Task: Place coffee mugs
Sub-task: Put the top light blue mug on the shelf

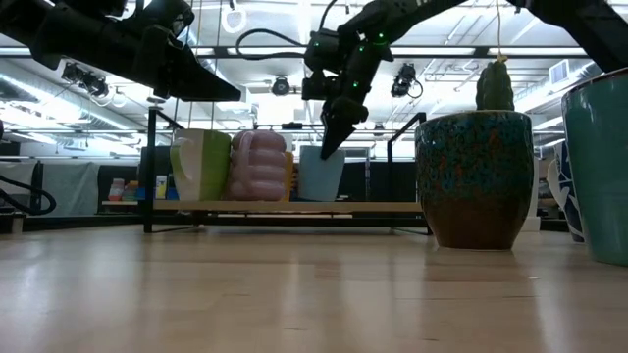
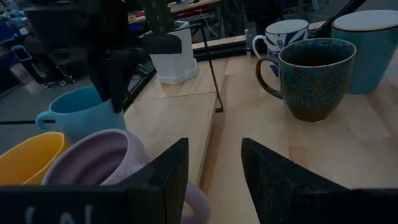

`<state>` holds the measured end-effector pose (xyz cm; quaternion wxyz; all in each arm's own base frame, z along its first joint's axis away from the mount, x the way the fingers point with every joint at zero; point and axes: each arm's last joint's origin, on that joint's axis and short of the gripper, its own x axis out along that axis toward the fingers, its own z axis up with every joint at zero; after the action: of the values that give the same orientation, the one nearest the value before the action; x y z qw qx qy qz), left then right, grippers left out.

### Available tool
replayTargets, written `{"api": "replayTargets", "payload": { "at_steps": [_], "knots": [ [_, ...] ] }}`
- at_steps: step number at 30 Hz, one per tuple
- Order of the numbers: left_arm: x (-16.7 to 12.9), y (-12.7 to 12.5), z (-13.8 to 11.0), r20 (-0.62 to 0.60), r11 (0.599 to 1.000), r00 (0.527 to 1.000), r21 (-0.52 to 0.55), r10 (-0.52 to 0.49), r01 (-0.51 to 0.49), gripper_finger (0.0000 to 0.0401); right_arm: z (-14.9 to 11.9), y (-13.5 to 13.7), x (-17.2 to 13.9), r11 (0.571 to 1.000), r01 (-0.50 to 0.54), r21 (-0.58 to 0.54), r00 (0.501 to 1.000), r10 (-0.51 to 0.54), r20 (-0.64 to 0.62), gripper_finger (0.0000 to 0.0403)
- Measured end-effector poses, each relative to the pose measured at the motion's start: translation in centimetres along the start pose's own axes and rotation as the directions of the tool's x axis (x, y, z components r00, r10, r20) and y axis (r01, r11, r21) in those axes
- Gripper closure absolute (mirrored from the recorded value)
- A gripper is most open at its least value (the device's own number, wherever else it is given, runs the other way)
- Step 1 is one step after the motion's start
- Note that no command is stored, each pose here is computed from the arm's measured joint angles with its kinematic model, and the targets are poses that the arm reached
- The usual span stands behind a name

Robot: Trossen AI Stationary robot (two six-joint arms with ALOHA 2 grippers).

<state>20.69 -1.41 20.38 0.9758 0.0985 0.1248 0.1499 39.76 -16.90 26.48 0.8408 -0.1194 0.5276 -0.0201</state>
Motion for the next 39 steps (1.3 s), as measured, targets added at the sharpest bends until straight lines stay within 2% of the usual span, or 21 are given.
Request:
{"api": "replayTargets", "payload": {
  "at_steps": [19,25,33,39],
  "knots": [
    [0.0,0.0,0.0,-0.001,1.0,1.0,0.001,0.0,0.0,0.0246,0.4,-0.1,0.0,1.0,0.004,0.015,0.999,-0.004,0.046,0.0292],
    [0.0,0.0,0.0,-0.001,1.0,1.0,0.001,0.0,0.0,0.0246,0.8,-0.3,0.0,0.994,0.019,0.105,0.996,-0.028,0.086,0.0291],
    [0.0,0.0,0.0,-0.001,1.0,1.0,0.001,0.0,0.0,0.0246,1.0,-0.3,-0.1,0.966,0.008,0.258,0.994,-0.036,0.103,0.0302],
    [0.0,0.0,0.0,-0.001,1.0,1.0,0.002,0.0,0.0,0.0246,1.3,0.2,-0.3,0.965,0.001,0.262,0.993,-0.031,0.111,0.0302]
  ]
}}
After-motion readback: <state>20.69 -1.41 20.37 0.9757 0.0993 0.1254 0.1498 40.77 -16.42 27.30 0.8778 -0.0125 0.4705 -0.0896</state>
